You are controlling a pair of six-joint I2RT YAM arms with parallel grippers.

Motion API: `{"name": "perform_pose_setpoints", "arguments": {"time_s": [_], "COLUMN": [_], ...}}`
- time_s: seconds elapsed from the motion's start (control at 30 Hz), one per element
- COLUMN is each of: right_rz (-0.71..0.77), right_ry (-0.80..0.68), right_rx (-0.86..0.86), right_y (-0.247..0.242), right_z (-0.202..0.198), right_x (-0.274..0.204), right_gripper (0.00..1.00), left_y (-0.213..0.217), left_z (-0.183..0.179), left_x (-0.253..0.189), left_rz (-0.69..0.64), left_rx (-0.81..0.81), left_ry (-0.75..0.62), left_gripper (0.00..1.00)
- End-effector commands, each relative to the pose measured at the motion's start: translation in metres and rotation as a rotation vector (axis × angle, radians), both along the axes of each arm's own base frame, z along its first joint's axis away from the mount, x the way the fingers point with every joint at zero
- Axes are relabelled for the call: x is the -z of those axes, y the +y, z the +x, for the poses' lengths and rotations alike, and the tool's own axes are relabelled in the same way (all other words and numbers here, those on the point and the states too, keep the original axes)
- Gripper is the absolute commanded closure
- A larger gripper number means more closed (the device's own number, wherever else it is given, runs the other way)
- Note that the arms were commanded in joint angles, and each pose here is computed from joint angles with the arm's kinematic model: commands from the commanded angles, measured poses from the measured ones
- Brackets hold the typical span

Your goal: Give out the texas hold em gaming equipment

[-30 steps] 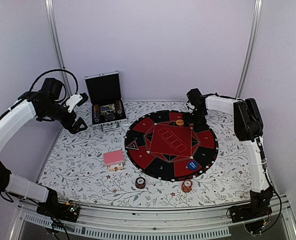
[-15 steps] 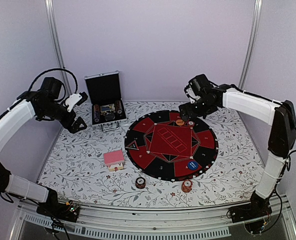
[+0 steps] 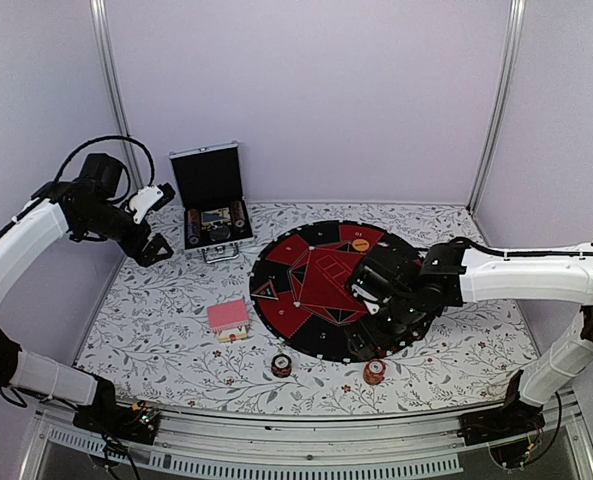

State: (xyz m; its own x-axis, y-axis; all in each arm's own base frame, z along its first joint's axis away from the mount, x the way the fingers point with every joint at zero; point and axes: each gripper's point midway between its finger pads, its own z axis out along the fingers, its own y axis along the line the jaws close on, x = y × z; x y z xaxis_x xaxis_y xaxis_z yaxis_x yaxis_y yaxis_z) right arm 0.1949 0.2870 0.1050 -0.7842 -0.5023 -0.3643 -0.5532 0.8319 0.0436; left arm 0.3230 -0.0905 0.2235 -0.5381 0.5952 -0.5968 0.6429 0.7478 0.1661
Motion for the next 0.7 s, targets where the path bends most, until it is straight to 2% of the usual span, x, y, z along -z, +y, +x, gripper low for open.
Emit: {"name": "perform_pose_setpoints", "arguments": {"time_s": [0.0,0.67], "right_rz": [-0.009,-0.047], "right_ry": [0.091,0.159], "right_rx": [0.039,0.005], "right_y": [-0.009,-0.010], "right_z": [-0.032,-0.046], "right_x": [0.012,0.057], "right_gripper": [0.05,0.16], "left_y": [-0.007,-0.009], "left_z": [-0.003,-0.004], "left_x": [-0.014,-0.009], "left_rz": [-0.013,-0.007], "left_rx": [0.019,0.023], "left_ry": [-0.023,-0.009], "left_gripper": [0.00,0.00]}}
